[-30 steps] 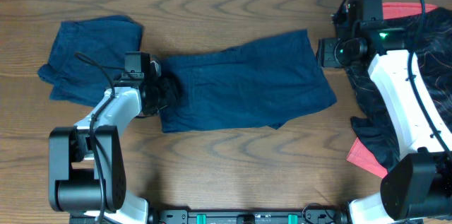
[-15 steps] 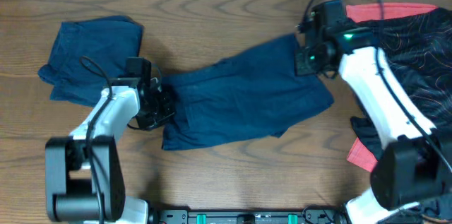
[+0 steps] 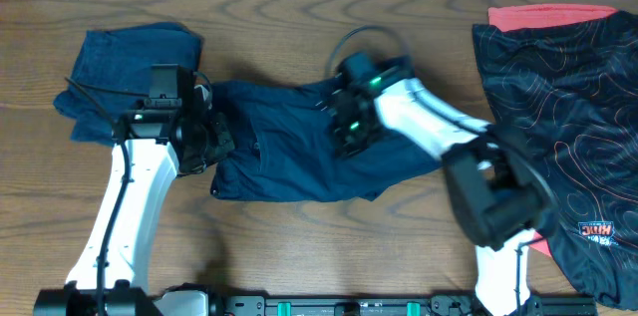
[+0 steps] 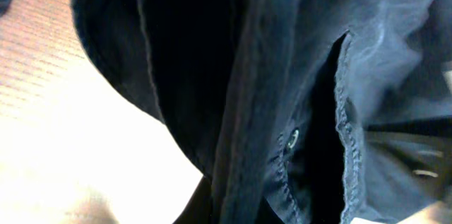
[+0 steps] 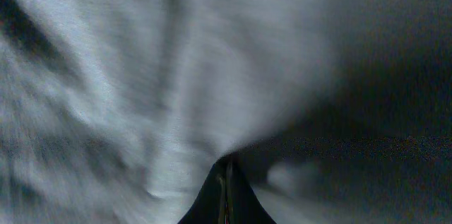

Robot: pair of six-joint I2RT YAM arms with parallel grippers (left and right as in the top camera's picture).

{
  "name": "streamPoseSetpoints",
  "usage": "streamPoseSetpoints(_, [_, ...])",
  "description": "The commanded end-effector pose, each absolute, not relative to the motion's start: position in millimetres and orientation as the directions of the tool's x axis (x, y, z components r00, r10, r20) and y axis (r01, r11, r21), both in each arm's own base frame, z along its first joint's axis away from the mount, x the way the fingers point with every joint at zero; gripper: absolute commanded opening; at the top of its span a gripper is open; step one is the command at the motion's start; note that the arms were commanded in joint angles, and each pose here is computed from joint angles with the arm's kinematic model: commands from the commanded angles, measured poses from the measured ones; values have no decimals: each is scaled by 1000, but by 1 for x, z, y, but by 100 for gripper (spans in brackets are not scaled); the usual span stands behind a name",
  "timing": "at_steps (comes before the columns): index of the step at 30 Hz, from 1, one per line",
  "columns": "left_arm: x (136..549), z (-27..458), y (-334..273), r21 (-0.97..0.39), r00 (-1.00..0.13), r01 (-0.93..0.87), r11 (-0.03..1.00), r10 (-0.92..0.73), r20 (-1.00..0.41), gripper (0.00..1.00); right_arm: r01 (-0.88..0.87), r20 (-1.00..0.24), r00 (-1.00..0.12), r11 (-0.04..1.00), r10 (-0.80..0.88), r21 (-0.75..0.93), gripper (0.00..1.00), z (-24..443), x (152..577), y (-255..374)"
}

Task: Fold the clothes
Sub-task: 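Fold the shorts' right half toward the left gripper with the right gripper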

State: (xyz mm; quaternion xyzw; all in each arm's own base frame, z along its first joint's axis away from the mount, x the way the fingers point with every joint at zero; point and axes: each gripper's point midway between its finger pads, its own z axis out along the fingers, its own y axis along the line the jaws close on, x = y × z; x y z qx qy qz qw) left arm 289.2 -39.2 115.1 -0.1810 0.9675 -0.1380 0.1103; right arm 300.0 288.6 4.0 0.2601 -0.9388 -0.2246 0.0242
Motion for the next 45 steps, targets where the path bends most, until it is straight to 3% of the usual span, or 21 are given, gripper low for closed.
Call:
streamPoseSetpoints(1, [300, 148, -39, -331, -897, -277, 902, -366, -247, 6, -485, -46, -840, 711, -540, 509, 1, -8, 271, 326])
streamPoseSetpoints(11, [317, 210, -53, -451, -852, -227, 863, -400, -337, 6, -600, -212, -779, 603, -591, 525, 1, -11, 254, 397])
streamPoseSetpoints(18, [315, 212, -55, -456, -856, -224, 861, -398, -331, 6, -608, -265, -789, 643, -555, 465, 2, -5, 278, 397])
streamPoseSetpoints(26, [314, 208, -45, -408, -851, -247, 879, -398, -342, 6, -567, -351, -819, 734, -454, 375, 8, 63, 337, 342])
streamPoseSetpoints(29, [314, 208, -45, -408, -851, -247, 879, -398, -342, 6, -507, -327, -851, 804, -410, 310, 4, 70, 354, 300])
streamPoseSetpoints(36, [313, 208, -46, -408, -851, -247, 879, -398, -342, 6, -386, -89, -922, 906, -376, 173, 1, 37, 337, 213])
streamPoseSetpoints(45, [311, 208, -60, -409, -869, -205, 889, -358, -342, 6, -381, 6, -923, 916, -384, 126, 1, -4, 307, 185])
